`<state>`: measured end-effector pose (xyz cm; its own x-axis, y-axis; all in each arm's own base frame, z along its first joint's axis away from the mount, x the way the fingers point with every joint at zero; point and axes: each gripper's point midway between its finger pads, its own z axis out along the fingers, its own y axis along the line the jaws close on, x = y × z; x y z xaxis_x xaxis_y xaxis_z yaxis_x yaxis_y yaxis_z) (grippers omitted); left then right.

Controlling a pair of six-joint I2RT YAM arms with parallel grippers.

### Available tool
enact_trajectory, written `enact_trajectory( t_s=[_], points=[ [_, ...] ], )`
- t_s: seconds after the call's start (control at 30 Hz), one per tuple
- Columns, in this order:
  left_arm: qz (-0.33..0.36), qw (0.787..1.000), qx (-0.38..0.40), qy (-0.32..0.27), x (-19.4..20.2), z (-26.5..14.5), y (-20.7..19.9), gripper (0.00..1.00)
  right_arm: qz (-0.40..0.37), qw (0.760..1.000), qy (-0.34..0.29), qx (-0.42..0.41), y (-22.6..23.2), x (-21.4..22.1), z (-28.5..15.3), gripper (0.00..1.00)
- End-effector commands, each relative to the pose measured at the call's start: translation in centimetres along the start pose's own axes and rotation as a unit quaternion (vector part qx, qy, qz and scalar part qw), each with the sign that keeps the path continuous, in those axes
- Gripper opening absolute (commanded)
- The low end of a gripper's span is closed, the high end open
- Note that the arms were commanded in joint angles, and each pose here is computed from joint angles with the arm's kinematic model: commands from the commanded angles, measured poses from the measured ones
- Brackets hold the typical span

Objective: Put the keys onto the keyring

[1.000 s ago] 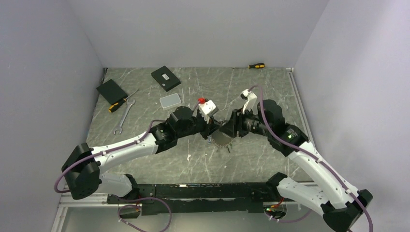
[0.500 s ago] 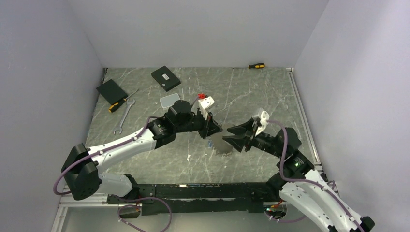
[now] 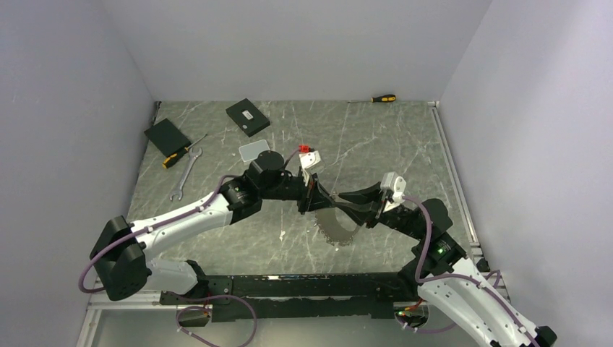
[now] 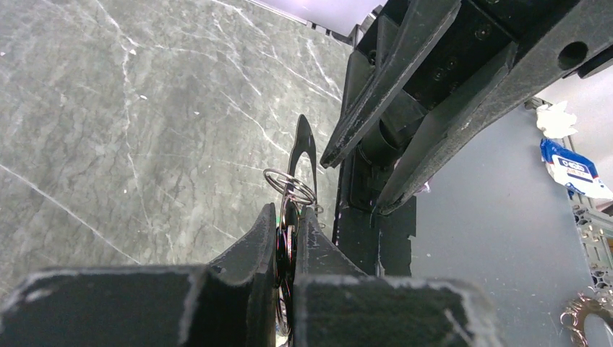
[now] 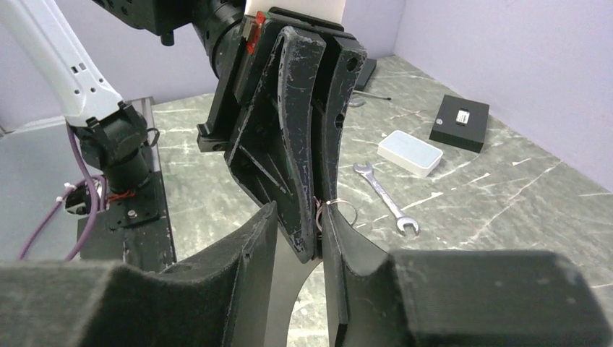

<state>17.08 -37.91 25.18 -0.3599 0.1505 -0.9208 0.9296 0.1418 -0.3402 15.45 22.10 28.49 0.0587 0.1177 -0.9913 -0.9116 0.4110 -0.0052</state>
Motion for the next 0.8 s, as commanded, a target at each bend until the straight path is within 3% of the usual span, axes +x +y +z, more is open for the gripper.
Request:
enact_trajectory(
  t_s=[0.0, 0.77],
  points=[
    [0.036, 0.998, 0.034, -0.042, -2.4, -0.4, -1.5, 0.00, -0.029, 0.999, -0.021, -0.017, 0.4, -1.2, 0.3, 0.31],
    [0.055, 0.995, 0.057, -0.060, -2.4, -0.8, -2.4, 0.00, -0.007, 1.000, 0.009, -0.003, -0.6, 0.0, 1.1, 0.22]
  ],
)
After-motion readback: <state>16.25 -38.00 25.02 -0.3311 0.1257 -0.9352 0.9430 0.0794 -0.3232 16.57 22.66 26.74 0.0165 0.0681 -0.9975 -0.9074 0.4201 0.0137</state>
